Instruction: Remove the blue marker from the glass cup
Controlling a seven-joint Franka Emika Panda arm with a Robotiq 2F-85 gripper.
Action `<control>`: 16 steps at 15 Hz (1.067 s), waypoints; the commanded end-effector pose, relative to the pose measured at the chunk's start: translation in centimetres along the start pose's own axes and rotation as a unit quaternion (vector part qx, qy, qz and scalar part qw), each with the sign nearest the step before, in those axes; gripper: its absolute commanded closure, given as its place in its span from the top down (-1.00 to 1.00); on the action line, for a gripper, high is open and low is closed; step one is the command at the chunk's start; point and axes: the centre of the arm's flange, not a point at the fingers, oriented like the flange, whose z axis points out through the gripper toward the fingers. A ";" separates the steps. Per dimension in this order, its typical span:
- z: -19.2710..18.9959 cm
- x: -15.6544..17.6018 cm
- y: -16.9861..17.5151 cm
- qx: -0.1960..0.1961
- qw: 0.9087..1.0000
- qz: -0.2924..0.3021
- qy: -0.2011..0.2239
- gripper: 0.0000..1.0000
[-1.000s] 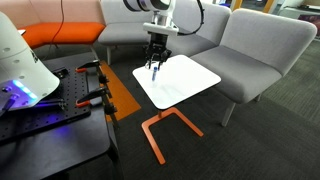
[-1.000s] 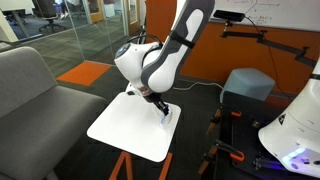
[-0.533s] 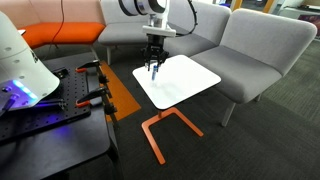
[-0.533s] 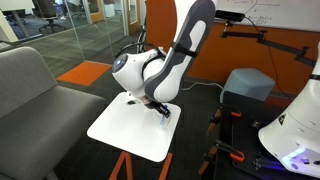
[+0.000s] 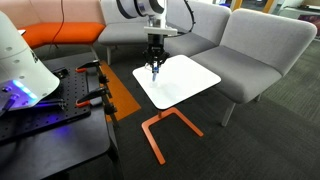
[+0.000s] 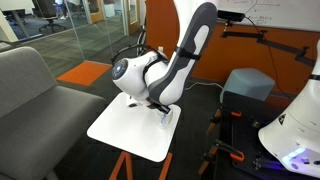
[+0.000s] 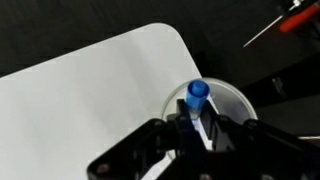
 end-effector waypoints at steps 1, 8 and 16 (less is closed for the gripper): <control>-0.8 -0.2 -0.9 -0.019 0.999 0.013 -0.026 -0.90; -3.5 -1.6 -2.7 -0.043 0.995 0.052 -0.070 -0.90; -7.4 -8.2 -3.0 -0.014 0.989 0.148 0.012 -0.90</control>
